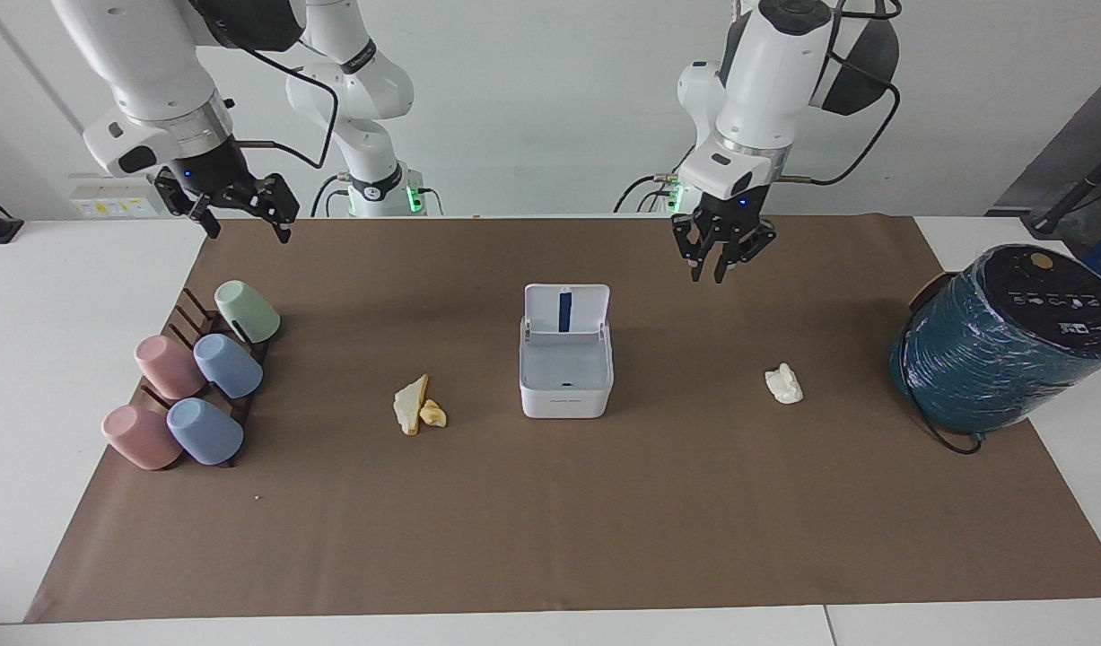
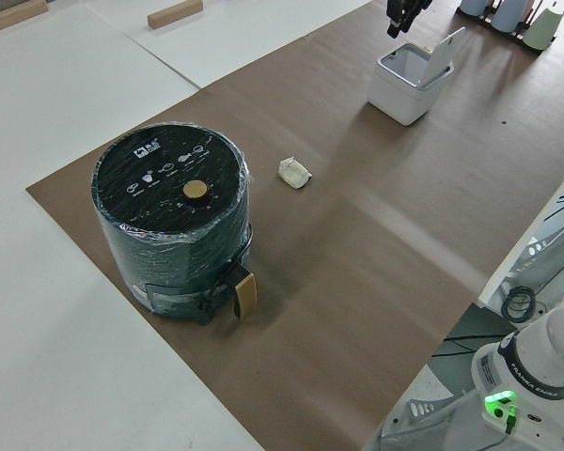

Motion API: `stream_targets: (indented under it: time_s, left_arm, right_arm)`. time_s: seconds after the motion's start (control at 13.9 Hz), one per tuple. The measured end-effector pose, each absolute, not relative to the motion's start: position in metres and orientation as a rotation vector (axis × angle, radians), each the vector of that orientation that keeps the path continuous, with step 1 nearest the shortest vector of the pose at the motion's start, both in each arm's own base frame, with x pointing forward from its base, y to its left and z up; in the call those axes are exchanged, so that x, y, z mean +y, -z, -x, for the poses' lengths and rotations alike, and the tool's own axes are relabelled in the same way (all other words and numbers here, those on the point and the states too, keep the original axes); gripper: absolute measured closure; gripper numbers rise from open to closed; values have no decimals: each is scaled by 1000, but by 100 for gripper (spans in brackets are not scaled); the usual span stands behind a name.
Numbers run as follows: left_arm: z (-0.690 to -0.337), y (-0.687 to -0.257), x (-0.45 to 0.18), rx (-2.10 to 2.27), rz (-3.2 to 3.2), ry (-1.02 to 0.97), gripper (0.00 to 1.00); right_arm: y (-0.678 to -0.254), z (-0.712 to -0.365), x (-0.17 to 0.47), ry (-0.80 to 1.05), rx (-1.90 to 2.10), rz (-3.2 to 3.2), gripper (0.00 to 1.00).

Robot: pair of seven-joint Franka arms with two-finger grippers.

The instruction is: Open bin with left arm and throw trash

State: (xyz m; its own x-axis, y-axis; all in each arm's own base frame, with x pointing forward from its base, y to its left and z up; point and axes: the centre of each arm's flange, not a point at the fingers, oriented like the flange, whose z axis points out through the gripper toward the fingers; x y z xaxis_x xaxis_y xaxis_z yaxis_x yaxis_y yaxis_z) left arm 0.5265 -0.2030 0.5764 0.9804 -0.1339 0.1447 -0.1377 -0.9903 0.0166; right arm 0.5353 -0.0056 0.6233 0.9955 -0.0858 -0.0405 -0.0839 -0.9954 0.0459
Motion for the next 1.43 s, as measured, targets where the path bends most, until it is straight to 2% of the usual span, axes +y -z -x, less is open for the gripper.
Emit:
stream_targets:
  time_s: [0.29,0.86,1.22,1.43]
  left_arm:
    - [-548,-576,-138,-187,-3115,-238,1]
    - [-576,-553,-42,-201,-3137,-283,0]
    - [-601,-491,-20,-176,-3141,-279,0]
    - [-601,-437,-16,-164,-3133,-330,0]
  right_arm:
    - [-623,-535,-6,66,-132,-3094,0]
    - [-623,-535,-6,66,-132,-3094,0]
    - [-624,-536,-5,50,-129,-3095,0]
    - [-617,-541,1,-12,-34,-3103,0]
